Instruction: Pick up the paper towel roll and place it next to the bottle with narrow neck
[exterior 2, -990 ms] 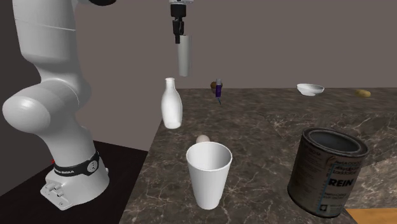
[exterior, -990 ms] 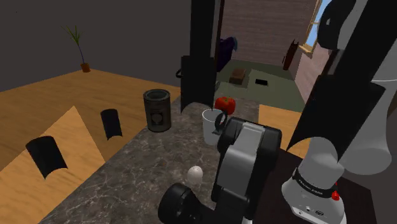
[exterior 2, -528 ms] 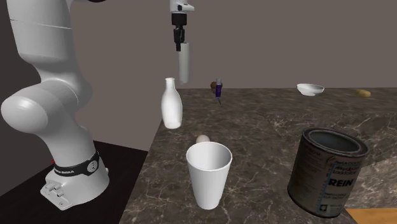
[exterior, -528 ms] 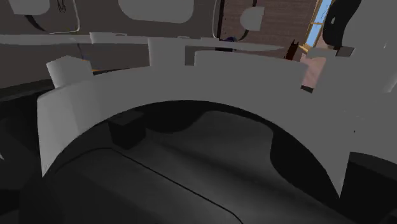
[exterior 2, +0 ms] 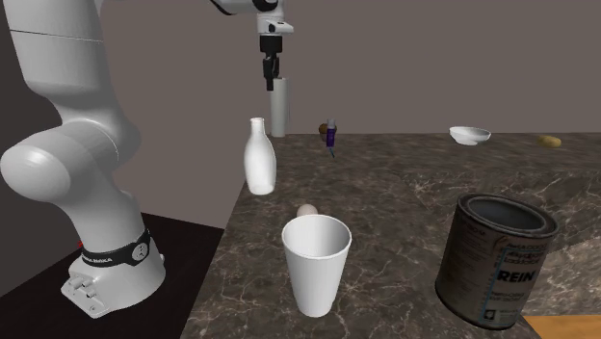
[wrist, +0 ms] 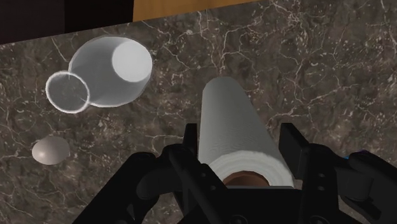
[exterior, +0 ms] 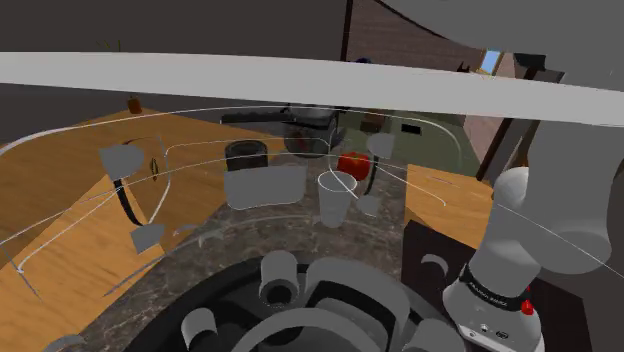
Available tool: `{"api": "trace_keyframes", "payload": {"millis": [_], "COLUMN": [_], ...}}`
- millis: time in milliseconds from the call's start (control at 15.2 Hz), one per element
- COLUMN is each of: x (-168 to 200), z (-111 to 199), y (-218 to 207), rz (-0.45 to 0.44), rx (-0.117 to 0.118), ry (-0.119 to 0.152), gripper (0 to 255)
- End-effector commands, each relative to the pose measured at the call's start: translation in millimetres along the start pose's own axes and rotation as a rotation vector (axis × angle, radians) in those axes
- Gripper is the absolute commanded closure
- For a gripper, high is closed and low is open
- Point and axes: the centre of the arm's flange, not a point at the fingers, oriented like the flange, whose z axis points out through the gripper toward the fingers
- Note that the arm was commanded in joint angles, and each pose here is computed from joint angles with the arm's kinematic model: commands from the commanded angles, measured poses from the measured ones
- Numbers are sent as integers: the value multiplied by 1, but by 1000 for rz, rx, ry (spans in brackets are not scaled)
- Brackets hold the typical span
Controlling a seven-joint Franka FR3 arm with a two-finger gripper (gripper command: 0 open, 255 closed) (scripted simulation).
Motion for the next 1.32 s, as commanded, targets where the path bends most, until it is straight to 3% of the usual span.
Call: {"api": "trace_keyframes", "payload": {"millis": [0,1254], "x": [1,4], "z": [10,110], "y": [1,6], "rz": [0,0], "rx": [0,0], "ry": [0,0], "gripper": [255,255]}}
